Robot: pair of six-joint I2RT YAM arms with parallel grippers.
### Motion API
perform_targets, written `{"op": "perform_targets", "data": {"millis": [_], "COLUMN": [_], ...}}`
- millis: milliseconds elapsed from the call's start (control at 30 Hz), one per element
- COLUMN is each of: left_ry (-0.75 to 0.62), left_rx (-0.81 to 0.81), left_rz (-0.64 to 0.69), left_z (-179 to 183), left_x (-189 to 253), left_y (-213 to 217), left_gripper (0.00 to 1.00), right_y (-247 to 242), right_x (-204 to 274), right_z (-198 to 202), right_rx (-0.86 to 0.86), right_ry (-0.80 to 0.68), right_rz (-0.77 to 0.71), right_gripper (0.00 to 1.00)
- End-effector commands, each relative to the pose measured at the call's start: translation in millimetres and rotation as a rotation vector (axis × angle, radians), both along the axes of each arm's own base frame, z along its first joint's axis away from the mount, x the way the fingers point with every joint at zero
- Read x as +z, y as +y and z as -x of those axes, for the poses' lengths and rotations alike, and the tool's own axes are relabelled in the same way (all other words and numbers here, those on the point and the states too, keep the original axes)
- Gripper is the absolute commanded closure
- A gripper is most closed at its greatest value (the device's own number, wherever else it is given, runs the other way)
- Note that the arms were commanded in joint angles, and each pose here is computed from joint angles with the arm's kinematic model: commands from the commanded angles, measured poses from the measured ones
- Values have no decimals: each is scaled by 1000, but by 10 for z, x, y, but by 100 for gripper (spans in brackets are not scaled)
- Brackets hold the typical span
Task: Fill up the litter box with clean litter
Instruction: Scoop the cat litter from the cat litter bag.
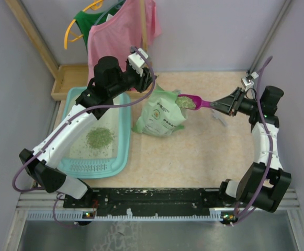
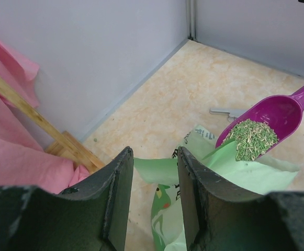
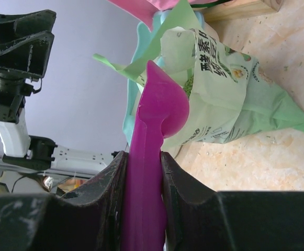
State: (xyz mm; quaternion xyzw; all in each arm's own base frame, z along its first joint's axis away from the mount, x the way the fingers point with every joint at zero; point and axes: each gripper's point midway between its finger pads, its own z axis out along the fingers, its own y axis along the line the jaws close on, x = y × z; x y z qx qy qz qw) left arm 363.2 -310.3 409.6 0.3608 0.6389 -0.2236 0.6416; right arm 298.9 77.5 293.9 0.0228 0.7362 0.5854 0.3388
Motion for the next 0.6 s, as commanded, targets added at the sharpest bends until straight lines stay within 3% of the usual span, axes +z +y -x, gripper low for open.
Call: {"op": "perform_targets", "data": {"millis": [0, 567], "left_ry": [-31, -22], "left_rx": [6, 15], "left_rz": [31, 27], "left_z": [52, 73], "left_x": [157, 108], "left_y": [30, 64], "left_gripper": [54, 54], "right_y": [-38, -171], "right_x": [257, 248], "right_z": [45, -33], "right_rx": [7, -30], "right_ry": [-111, -98], "right_rz": [29, 26], "right_gripper": [100, 100]}}
